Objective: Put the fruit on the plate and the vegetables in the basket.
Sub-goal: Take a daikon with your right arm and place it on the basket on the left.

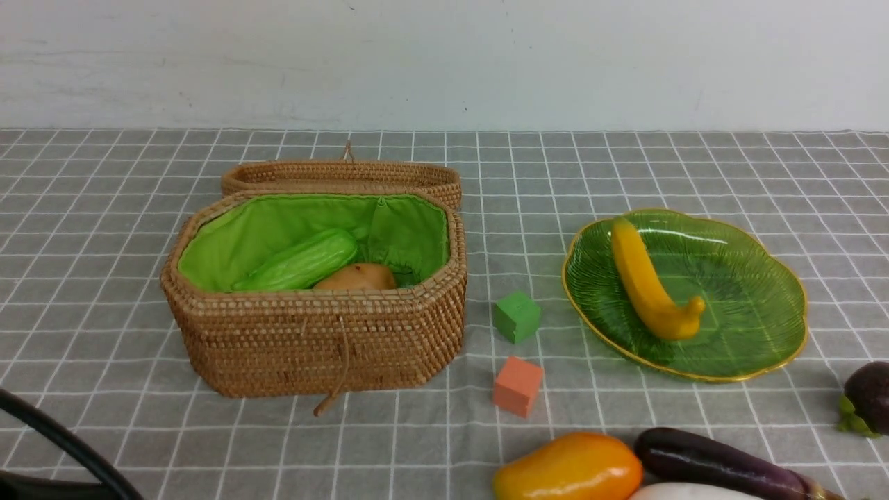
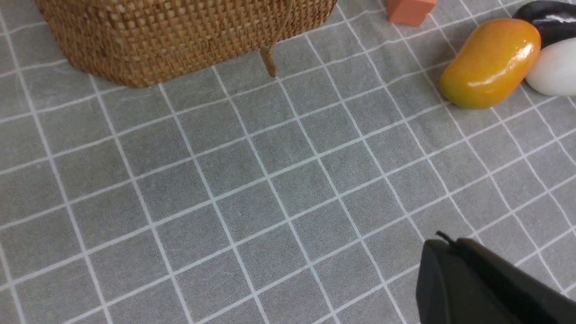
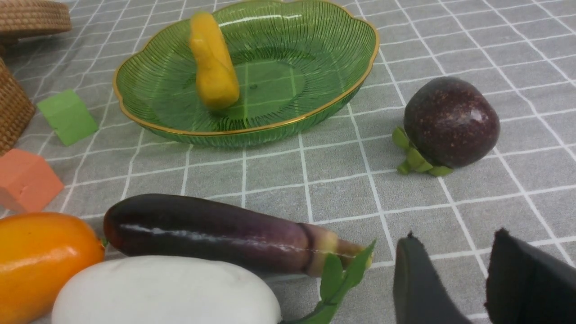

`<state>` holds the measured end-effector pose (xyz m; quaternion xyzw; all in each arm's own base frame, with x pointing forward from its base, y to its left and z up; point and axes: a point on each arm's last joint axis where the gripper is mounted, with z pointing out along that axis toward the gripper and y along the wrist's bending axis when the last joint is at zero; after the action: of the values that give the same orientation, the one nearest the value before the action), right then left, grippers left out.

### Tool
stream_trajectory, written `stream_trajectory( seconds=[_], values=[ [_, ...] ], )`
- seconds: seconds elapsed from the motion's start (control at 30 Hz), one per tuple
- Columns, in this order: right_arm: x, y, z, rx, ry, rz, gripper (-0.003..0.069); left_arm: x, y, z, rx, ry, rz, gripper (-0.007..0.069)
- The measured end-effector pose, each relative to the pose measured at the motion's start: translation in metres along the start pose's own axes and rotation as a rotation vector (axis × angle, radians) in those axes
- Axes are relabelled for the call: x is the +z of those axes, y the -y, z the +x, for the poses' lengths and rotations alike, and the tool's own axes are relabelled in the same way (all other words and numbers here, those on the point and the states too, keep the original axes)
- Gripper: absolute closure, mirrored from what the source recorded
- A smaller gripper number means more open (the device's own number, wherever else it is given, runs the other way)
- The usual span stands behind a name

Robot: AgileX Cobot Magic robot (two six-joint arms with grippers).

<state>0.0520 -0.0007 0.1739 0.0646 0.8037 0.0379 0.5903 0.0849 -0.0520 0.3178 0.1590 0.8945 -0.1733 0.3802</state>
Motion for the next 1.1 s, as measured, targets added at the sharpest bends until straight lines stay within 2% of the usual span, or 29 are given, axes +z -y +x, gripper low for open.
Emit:
stream_trajectory(
  seconds=[0.17,0.23,0.4,0.47,0.57,0.6,0.67,0.8,0.9,0.97,1.1],
  values=[
    [0.0,0.0,0.0,0.0,0.0,0.0,0.0419,-0.001,-0.005,-0.007,0.054,0.098,-0.057,0.0638],
    [0.0,0.0,0.0,0.0,0.0,0.0,0.0419,-0.001,-0.009,-0.009,0.069,0.189,-0.086,0.0638],
    [0.0,0.0,0.0,0.0,0.0,0.0,0.0419,-0.006,-0.023,0.0,-0.008,0.496,-0.175,0.0638],
    [0.0,0.0,0.0,0.0,0.0,0.0,0.0419,-0.006,-0.032,0.018,-0.035,0.631,-0.246,0.0638],
    [0.0,0.0,0.0,0.0,0.0,0.0,0.0419,-0.007,-0.041,0.045,-0.036,0.735,-0.372,0.0638],
    [0.0,0.0,0.0,0.0,0.0,0.0,0.0419,-0.006,-0.042,0.046,-0.039,0.729,-0.381,0.0638],
    [0.0,0.0,0.0,0.0,0.0,0.0,0.0419,-0.001,-0.049,0.071,-0.06,0.739,-0.492,0.0638],
    [0.0,0.0,0.0,0.0,0.0,0.0,0.0419,0.015,-0.057,0.102,-0.113,0.702,-0.601,0.0638],
    [0.0,0.0,0.0,0.0,0.0,0.0,0.0419,0.029,-0.065,0.117,-0.145,0.648,-0.634,0.0638],
    [0.0,0.0,0.0,0.0,0.0,0.0,0.0419,0.043,-0.07,0.134,-0.192,0.543,-0.654,0.0638],
    [0.0,0.0,0.0,0.0,0.0,0.0,0.0419,0.048,-0.072,0.143,-0.231,0.446,-0.659,0.0637]
  ],
)
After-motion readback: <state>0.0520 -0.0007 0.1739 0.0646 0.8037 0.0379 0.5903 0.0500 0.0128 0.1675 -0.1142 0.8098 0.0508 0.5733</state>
